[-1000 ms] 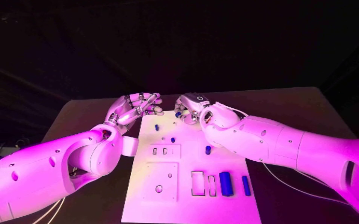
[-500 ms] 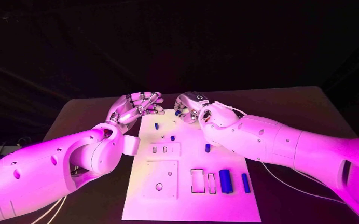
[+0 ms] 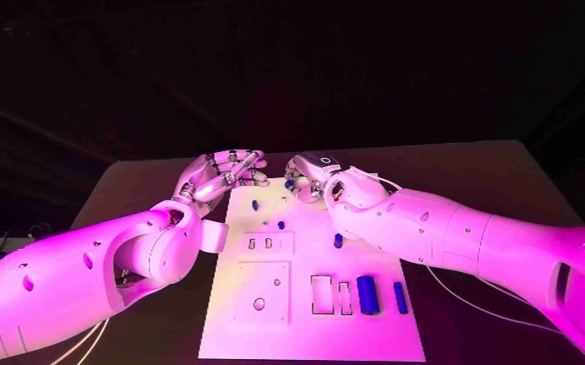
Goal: Assemble the parts on the task board
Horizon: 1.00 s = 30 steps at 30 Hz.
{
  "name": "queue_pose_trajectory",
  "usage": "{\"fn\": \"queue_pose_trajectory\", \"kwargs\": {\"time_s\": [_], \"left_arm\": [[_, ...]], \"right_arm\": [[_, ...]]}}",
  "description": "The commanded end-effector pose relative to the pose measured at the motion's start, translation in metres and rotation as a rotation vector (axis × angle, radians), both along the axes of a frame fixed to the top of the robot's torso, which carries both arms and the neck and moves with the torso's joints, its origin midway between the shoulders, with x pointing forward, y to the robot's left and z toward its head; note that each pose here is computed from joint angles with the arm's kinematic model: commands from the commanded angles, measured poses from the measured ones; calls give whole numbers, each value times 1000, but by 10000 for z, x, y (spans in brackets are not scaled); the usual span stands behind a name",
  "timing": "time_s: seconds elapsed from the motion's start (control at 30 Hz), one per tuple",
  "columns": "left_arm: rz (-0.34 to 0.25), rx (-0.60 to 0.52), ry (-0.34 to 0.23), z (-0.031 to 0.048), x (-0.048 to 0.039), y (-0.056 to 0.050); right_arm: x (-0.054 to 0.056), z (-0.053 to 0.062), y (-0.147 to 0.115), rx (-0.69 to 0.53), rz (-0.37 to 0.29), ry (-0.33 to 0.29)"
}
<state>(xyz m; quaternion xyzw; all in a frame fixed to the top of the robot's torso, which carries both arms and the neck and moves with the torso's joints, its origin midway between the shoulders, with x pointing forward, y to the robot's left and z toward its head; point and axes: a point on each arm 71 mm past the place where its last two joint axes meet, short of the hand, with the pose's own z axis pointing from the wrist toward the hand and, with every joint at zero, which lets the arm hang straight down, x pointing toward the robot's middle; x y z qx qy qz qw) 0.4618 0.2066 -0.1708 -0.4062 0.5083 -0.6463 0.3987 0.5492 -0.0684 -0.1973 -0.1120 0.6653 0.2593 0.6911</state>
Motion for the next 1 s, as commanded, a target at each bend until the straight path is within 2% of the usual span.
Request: {"fn": "queue_pose_trajectory", "kwargs": {"time_s": [0.03, 1.0], "left_arm": [[-20, -12, -5, 17, -3, -20], [-15, -10, -4, 13, 5, -10]], "right_arm": [[-4, -28, -1, -6, -1, 16], [-24, 42, -4, 64, -12, -50]]}}
